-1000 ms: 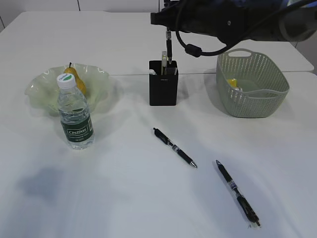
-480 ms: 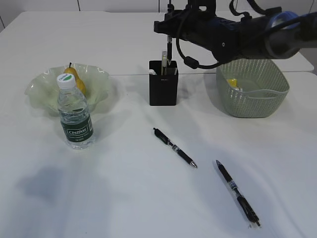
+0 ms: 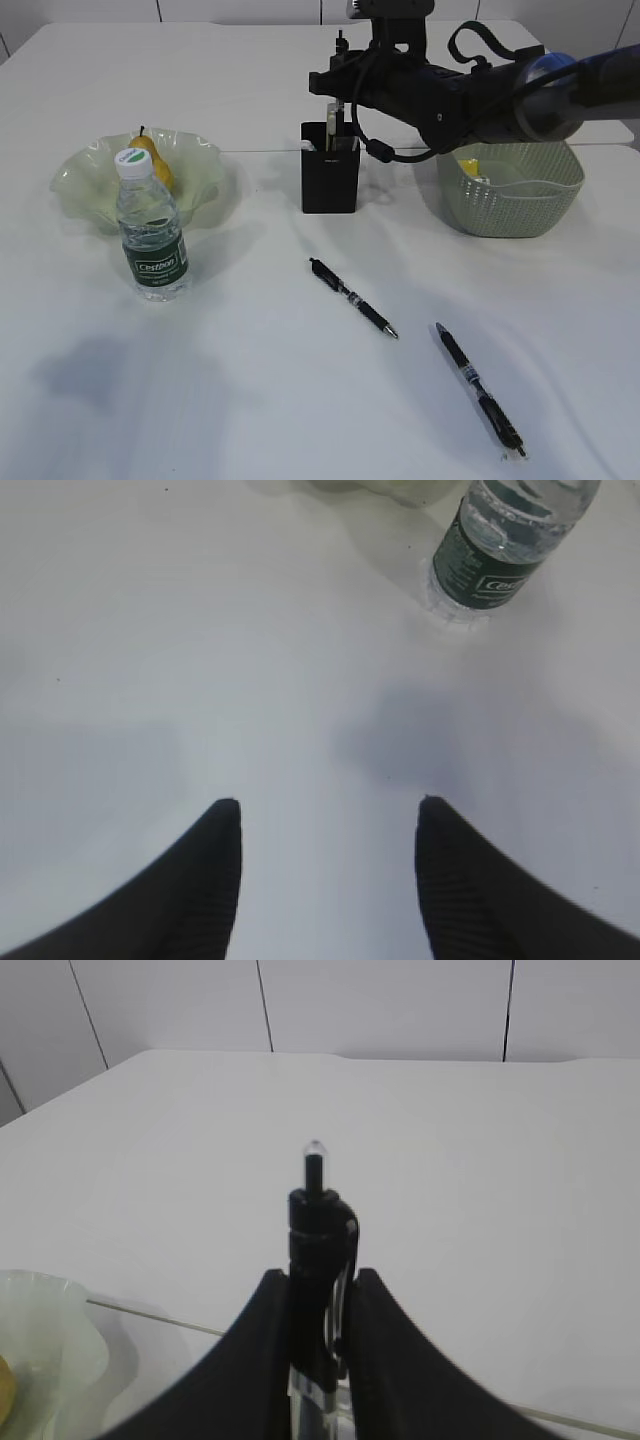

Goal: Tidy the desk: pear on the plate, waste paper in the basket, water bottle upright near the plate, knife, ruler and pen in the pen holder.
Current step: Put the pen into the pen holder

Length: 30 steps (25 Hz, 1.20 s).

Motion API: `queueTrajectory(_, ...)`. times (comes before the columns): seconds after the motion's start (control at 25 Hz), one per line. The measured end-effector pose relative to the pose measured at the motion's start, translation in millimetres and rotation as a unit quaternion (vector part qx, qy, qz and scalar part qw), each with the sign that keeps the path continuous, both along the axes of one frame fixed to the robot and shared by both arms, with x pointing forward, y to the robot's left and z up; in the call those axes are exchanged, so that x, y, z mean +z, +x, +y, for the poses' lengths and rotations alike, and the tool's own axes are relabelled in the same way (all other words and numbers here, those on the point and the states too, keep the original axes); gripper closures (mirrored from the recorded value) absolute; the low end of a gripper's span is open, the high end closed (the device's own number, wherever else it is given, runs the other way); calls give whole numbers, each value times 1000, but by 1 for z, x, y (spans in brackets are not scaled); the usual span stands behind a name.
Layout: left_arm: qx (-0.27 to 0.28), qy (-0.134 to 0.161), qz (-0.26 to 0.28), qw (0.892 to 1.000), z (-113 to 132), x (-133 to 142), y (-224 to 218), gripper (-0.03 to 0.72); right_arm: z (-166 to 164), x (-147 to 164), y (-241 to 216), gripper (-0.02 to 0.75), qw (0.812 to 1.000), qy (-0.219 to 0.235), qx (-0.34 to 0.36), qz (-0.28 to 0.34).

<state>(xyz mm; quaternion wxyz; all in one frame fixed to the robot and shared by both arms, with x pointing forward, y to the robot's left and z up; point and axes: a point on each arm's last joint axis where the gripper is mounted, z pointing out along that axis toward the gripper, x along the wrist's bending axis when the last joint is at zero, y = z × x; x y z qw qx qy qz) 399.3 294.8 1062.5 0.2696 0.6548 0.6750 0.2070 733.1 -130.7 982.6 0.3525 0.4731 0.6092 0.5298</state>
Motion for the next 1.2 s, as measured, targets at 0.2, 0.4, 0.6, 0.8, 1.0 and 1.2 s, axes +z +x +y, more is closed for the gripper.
queueTrajectory(0.2,-1,1,0,1000,0,0,0,295,0,-2,0,596,1000,-2,0,6)
queueTrajectory(0.4,-1,1,0,1000,0,0,0,295,0,-6,0,482,1000,-5,0,18)
queueTrajectory(0.6,-1,1,0,1000,0,0,0,295,0,-7,0,433,1000,-7,0,25)
queueTrajectory(0.8,0,1,0,1000,0,0,0,295,-2,6,-6,431,998,-19,2,55)
queueTrajectory(1.0,0,1,0,1000,0,0,0,295,-7,29,-21,430,992,-58,8,112)
queueTrajectory(1.2,0,1,0,1000,0,0,0,295,-15,60,-43,430,981,-100,12,168)
